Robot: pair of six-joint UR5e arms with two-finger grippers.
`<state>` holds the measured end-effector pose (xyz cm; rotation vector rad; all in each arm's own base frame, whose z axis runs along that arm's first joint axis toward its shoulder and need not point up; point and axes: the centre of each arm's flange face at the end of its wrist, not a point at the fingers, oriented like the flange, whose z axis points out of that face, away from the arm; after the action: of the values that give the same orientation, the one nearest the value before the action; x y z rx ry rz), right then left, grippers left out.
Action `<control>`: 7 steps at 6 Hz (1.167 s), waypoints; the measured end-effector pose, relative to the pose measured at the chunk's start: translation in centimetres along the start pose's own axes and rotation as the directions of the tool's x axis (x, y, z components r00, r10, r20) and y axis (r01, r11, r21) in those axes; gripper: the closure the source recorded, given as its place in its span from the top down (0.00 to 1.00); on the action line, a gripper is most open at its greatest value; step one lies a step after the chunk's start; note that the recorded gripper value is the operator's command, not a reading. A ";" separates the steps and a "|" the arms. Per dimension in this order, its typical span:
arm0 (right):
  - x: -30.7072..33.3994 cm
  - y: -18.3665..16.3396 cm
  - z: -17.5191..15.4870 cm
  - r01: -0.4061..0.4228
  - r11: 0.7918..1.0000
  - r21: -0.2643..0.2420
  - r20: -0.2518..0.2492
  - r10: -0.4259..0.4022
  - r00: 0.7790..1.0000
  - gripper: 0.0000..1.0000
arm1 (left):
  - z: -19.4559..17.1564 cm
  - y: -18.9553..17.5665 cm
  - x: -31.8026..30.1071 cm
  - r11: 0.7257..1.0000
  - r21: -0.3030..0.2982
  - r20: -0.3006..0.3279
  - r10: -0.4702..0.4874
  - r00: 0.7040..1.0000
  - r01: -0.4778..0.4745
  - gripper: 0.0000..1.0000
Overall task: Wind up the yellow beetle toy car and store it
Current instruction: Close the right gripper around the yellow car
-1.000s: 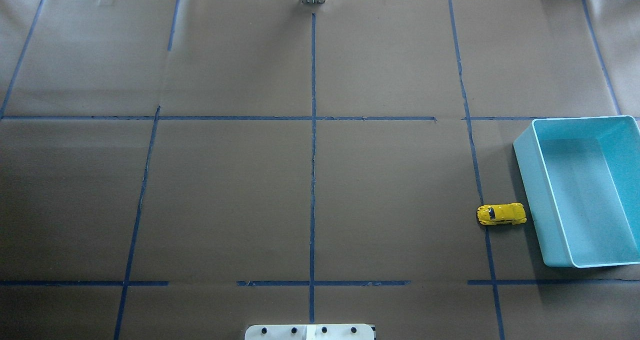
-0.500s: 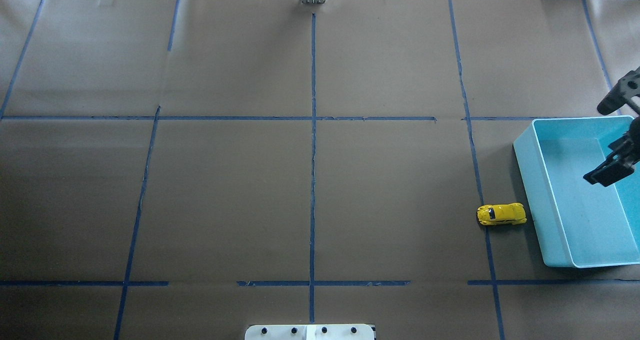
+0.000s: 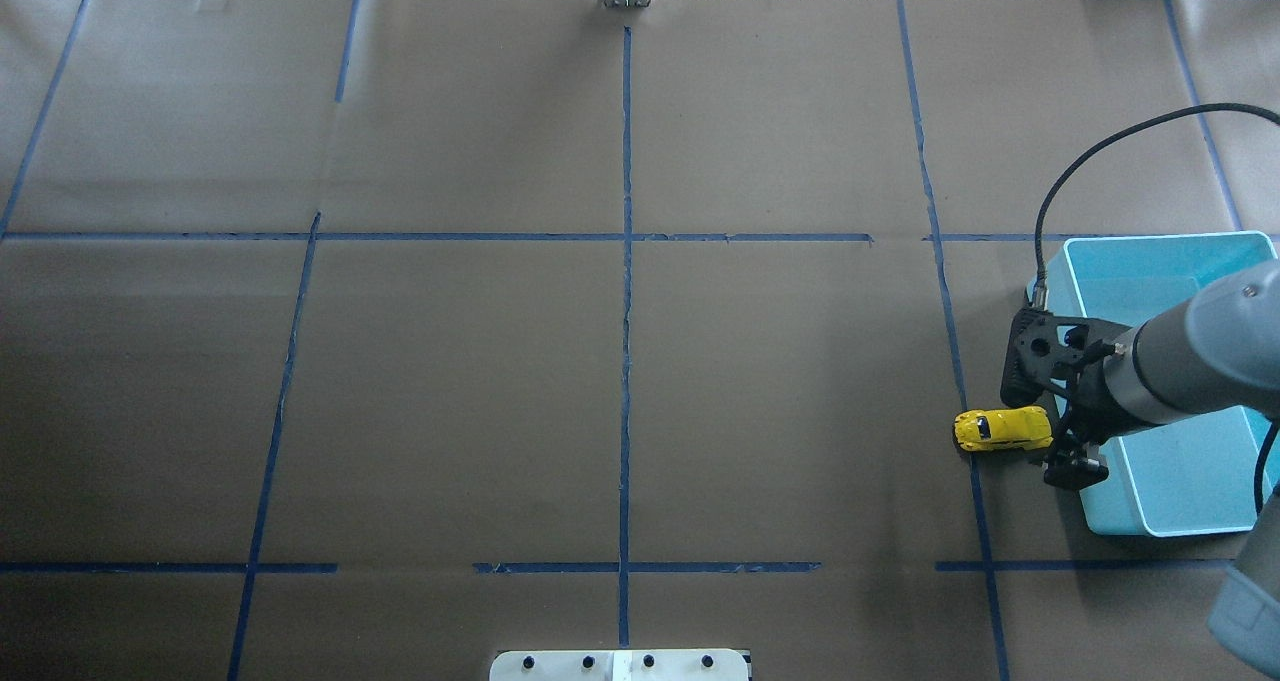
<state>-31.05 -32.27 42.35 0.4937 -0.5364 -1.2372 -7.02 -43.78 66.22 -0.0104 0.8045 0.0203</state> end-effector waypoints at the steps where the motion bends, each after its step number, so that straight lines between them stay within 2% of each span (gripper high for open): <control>1: -1.7 -0.9 0.9 0.118 0.993 -0.015 -0.034 -0.118 0.992 1.00 | 0.0 0.0 0.0 1.000 -0.004 0.002 -0.003 1.000 0.003 1.00; 2: -2.0 -1.1 1.4 0.229 0.973 -0.034 -0.058 -0.231 0.971 1.00 | 0.1 0.1 0.0 1.000 -0.006 0.002 -0.005 1.000 0.005 1.00; 3: -2.0 -1.1 2.1 0.300 0.952 -0.058 -0.072 -0.304 0.950 1.00 | 0.1 0.1 0.0 1.000 -0.006 0.002 -0.006 1.000 0.006 1.00; 5: -1.4 -1.0 4.9 0.329 0.939 -0.096 -0.070 -0.336 0.939 1.00 | 0.1 0.3 -0.2 1.000 -0.007 0.004 -0.009 1.000 0.009 1.00; 7: -1.1 -1.1 6.3 0.332 0.938 -0.103 -0.069 -0.339 0.938 1.00 | 0.1 0.4 -0.2 1.000 -0.007 0.005 -0.008 1.000 0.008 1.00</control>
<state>-36.10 -31.92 46.45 0.5751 -0.3284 -1.5523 -7.07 -43.37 66.43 -0.0204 0.7996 0.0153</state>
